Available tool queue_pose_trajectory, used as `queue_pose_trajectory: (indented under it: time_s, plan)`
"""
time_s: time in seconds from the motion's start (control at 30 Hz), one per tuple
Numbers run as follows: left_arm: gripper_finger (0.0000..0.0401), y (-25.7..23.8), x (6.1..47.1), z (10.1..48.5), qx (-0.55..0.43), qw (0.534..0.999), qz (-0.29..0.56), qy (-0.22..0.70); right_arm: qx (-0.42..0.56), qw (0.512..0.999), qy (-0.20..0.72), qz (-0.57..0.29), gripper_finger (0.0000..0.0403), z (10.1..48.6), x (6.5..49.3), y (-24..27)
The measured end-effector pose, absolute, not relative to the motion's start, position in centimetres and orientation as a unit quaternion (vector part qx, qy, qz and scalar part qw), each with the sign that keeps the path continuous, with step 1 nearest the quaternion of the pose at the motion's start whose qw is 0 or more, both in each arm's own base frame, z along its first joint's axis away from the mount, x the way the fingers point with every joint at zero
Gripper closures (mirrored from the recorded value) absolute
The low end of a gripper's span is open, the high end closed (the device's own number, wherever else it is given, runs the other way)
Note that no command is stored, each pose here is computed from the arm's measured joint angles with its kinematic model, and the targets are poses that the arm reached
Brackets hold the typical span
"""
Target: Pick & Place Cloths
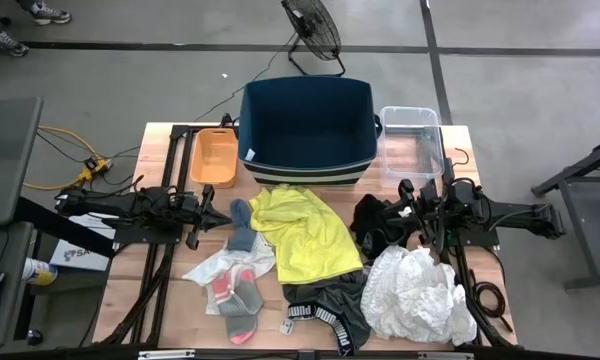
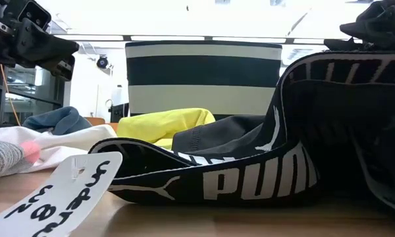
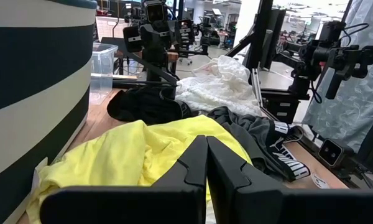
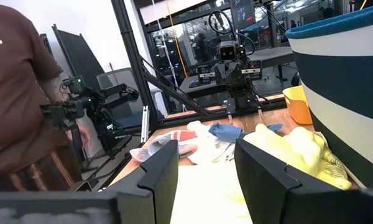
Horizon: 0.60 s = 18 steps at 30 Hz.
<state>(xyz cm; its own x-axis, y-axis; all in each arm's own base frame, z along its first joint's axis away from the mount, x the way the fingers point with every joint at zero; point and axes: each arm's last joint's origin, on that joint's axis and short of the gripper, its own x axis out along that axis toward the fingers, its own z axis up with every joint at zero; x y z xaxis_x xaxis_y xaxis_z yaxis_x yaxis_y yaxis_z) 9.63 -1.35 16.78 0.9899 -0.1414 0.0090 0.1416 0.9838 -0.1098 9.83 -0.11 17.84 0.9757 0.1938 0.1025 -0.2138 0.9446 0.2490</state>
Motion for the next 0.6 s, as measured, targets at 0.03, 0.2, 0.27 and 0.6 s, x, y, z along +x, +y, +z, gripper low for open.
queue_pose_trajectory:
  time_s: [0.03, 0.2, 0.27, 0.6]
  plan:
    - [0.0401, -1.3, 9.6, 16.8, -0.055, 0.996, -0.071, -0.001, 0.130, 0.985, -0.038, 0.103, 0.0254, 17.8, 9.8, -0.1]
    - [0.0401, -1.3, 9.6, 16.8, -0.055, 0.996, -0.071, -0.001, 0.130, 0.985, -0.038, 0.103, 0.0254, 17.8, 9.8, -0.1]
    - [0.0401, -1.3, 9.6, 16.8, -0.055, 0.996, -0.070, -0.003, 0.130, 0.985, -0.038, 0.103, 0.0254, 17.8, 9.8, -0.1]
    - [0.0401, -1.2, 9.6, 18.0, -0.131, 0.988, -0.056, -0.059, 0.130, 0.985, -0.038, 0.103, 0.0254, 17.8, 9.8, -0.1]
